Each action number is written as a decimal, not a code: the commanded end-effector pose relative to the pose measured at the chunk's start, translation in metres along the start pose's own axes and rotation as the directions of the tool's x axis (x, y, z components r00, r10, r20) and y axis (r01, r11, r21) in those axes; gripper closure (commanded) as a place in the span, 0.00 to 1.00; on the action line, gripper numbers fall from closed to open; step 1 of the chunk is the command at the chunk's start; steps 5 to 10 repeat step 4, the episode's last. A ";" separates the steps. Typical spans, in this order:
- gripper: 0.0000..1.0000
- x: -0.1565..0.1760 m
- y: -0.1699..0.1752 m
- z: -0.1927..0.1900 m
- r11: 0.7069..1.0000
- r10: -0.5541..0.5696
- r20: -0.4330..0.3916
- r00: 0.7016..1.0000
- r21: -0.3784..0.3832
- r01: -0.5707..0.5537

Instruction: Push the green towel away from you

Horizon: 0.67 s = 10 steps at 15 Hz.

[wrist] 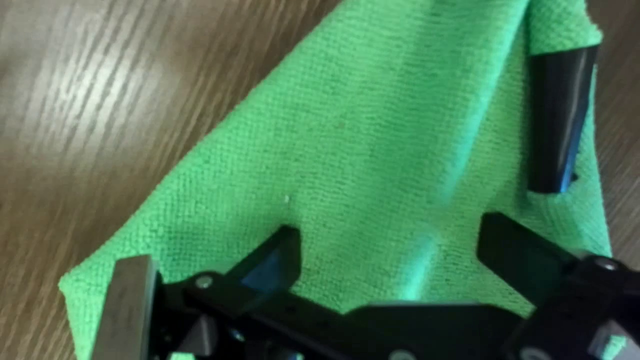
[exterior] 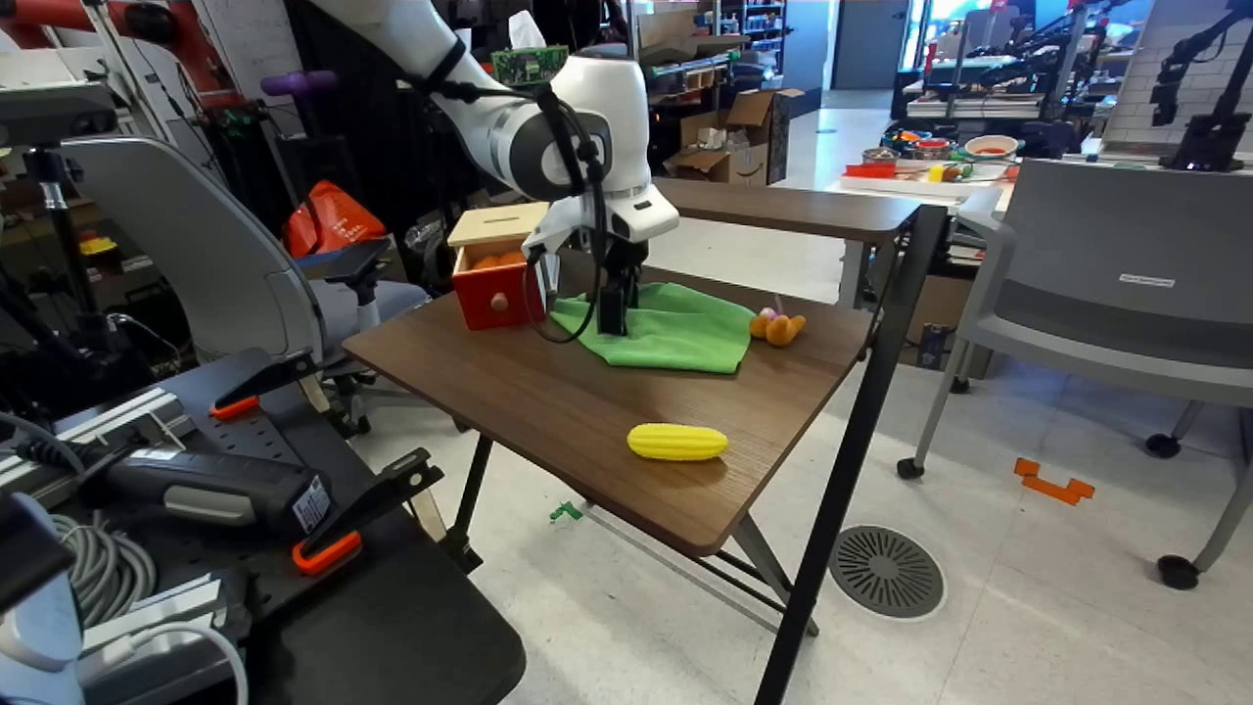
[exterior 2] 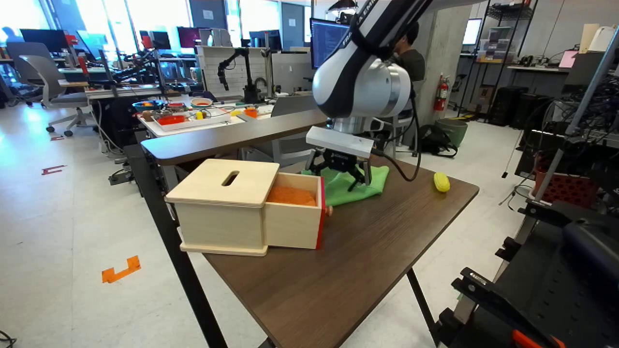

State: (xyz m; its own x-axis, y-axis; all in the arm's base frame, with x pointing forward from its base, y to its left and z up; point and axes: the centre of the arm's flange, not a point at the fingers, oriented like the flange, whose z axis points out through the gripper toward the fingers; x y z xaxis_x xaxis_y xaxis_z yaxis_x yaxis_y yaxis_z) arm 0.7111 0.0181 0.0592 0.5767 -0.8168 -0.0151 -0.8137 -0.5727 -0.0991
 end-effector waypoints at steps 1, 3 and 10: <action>0.00 -0.017 0.043 -0.072 0.998 -0.040 -0.005 0.999 0.039 0.040; 0.00 0.002 0.011 -0.040 0.999 -0.028 -0.016 0.999 0.028 0.028; 0.00 0.001 0.015 -0.054 0.999 -0.037 -0.016 0.999 0.038 0.037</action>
